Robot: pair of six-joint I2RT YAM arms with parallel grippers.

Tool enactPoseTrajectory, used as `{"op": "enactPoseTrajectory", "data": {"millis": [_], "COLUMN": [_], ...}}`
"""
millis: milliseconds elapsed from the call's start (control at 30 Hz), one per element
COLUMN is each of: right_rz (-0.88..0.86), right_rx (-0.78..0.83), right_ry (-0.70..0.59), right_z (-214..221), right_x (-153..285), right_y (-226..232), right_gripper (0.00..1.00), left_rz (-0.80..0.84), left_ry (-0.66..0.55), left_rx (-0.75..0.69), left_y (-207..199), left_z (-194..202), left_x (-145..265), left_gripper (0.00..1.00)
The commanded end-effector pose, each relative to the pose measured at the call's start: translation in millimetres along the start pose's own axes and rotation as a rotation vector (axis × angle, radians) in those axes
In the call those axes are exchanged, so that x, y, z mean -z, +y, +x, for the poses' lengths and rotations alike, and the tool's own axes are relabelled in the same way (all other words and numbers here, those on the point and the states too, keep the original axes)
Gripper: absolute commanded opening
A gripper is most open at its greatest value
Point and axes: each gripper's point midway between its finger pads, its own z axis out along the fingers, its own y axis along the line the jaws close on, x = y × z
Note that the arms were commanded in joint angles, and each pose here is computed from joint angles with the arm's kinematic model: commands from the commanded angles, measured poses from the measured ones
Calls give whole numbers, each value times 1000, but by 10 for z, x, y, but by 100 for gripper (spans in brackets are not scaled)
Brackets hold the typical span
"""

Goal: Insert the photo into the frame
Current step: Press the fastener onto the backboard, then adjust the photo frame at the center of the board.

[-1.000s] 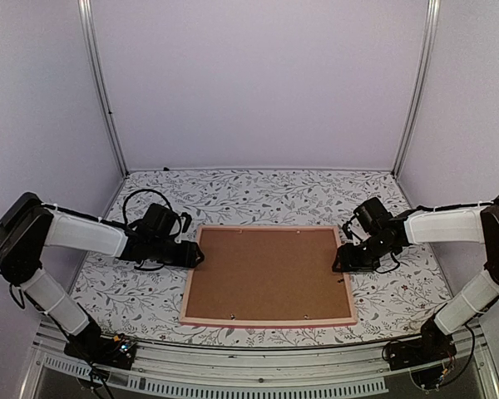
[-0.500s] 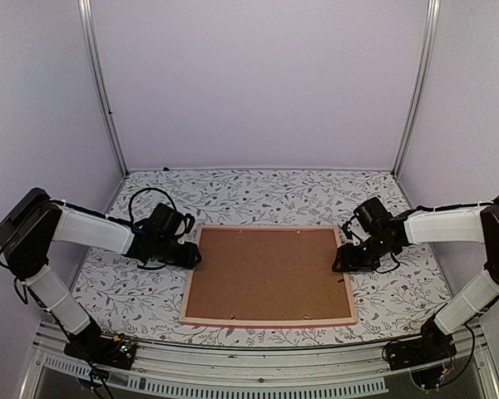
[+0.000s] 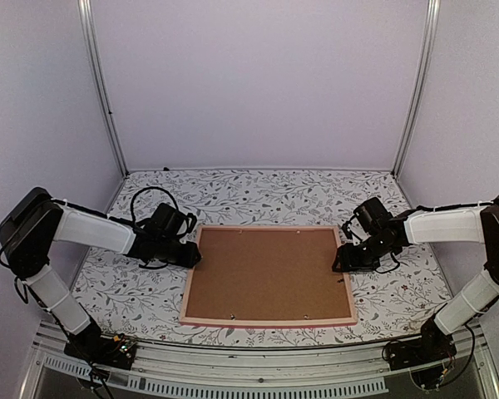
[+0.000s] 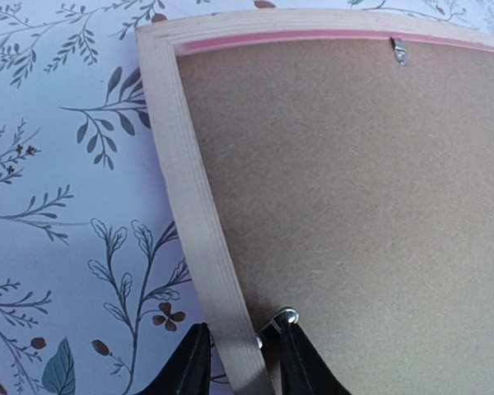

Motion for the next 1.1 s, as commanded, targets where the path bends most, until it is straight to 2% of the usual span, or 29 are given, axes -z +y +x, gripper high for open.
{"op": "enactPoseTrajectory", "data": {"millis": [0, 167, 333, 467, 667, 833, 967, 1067], "right_rz": [-6, 0, 7, 15, 46, 72, 78, 92], "right_rx": [11, 9, 1, -8, -10, 10, 38, 48], "right_ry": [-1, -6, -6, -4, -4, -38, -73, -106], "right_z": [10, 6, 16, -11, -151, -432, -811, -1060], "right_x": [-12, -3, -17, -63, -170, -225, -310, -312], "right_y": [14, 4, -16, -42, -109, -109, -41, -18], "right_gripper": [62, 63, 62, 55, 35, 26, 26, 34], "left_rz": [-3, 33, 68, 146, 257, 338, 397, 420], "left_ry": [0, -35, -90, -167, -239, -237, -199, -157], "left_rx": [-12, 8, 3, -36, -218, -369, -505, -606], "left_y": [-14, -79, -138, -343, -870, -1274, -1637, -1881], "left_z": [-6, -95, -184, -269, -213, -6, 251, 406], "left_x": [1, 121, 297, 499, 812, 929, 935, 874], "left_gripper": [32, 57, 71, 83, 87, 86, 86, 86]}}
